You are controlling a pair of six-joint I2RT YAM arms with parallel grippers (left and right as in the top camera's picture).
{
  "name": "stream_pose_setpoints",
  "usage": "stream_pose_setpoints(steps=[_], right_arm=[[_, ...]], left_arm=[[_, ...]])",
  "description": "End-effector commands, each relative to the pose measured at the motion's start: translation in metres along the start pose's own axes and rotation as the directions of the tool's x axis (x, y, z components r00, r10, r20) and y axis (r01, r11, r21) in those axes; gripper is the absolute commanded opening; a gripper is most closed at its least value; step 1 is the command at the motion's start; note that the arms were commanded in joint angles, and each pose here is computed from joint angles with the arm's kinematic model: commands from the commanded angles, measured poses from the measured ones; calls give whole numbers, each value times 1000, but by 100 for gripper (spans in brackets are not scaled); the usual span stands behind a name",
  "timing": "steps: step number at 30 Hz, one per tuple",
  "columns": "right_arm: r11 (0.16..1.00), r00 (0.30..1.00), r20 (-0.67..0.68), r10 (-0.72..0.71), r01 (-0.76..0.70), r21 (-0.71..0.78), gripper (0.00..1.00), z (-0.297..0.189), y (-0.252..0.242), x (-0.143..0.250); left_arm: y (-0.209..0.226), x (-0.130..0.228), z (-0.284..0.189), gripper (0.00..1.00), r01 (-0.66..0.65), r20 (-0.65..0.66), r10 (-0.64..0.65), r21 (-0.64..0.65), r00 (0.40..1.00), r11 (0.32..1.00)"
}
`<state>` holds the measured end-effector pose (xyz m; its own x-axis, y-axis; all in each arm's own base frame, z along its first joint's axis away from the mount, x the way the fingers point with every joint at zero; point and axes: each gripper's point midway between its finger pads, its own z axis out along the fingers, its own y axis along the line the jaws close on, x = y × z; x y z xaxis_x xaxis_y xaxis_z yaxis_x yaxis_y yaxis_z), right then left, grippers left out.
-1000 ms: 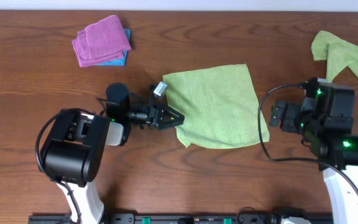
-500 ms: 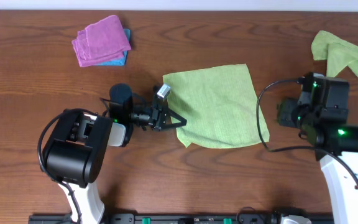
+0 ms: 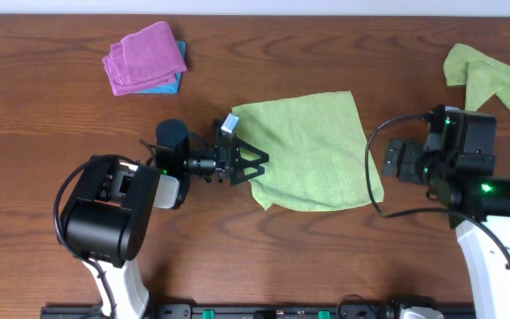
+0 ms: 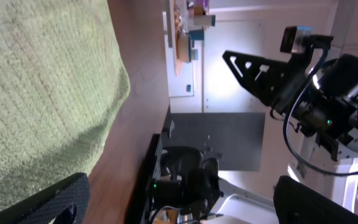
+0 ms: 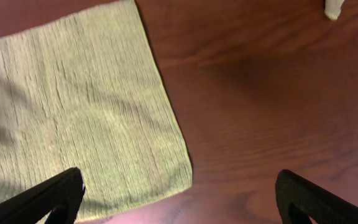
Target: Fold the cloth
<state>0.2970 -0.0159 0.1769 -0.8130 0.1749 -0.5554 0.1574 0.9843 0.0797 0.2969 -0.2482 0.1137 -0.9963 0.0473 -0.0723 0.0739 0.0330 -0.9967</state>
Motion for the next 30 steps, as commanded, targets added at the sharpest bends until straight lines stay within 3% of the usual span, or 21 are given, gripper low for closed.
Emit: stream_pose_setpoints(steps=[1,4,5,6,9,10,13,17,23,24,27,30], right_arm=[[1000,999,44,-24,23,6,96,-16,-2,-11],[999,997,68,-34,33,8,90,-27,-2,-14],[999,997,75,-34,33,8,87,-29,-2,-14],[999,996,78,-34,33,7,86,-31,-2,-14],[999,997,75,-34,33,7,87,-31,-2,-13],[999,997,71,-34,33,7,88,-31,-2,-12],[999,998,62,-34,33,8,88,-31,-2,-10],[999,998,60,-34,34,8,89,-31,-2,-9],[999,997,64,-34,34,7,92,-31,-2,-10],[999,997,64,-34,34,7,92,-31,-2,-10],[999,998,62,-34,33,7,93,-31,-2,-10],[999,998,59,-34,34,8,94,-31,-2,-9]], left_arm=[[-4,-4,1,96,-40,22,40,-3,999,999],[-5,-3,1,100,-58,12,58,0,998,998],[-5,-3,1,91,-68,12,68,0,998,998],[-5,-3,1,88,-74,14,74,0,997,997],[-7,-9,1,90,-107,26,107,-2,994,994],[-8,-13,1,96,-137,43,137,-7,990,991],[-6,-21,-8,96,-266,73,267,-28,961,964],[7,-39,-22,96,-171,170,182,-80,968,982],[21,-72,-39,96,-229,324,291,-214,901,949],[28,-78,-43,96,-217,354,299,-254,886,943],[68,-96,-65,96,-9,499,215,-384,839,923],[116,-101,-99,96,229,631,181,-512,754,828]])
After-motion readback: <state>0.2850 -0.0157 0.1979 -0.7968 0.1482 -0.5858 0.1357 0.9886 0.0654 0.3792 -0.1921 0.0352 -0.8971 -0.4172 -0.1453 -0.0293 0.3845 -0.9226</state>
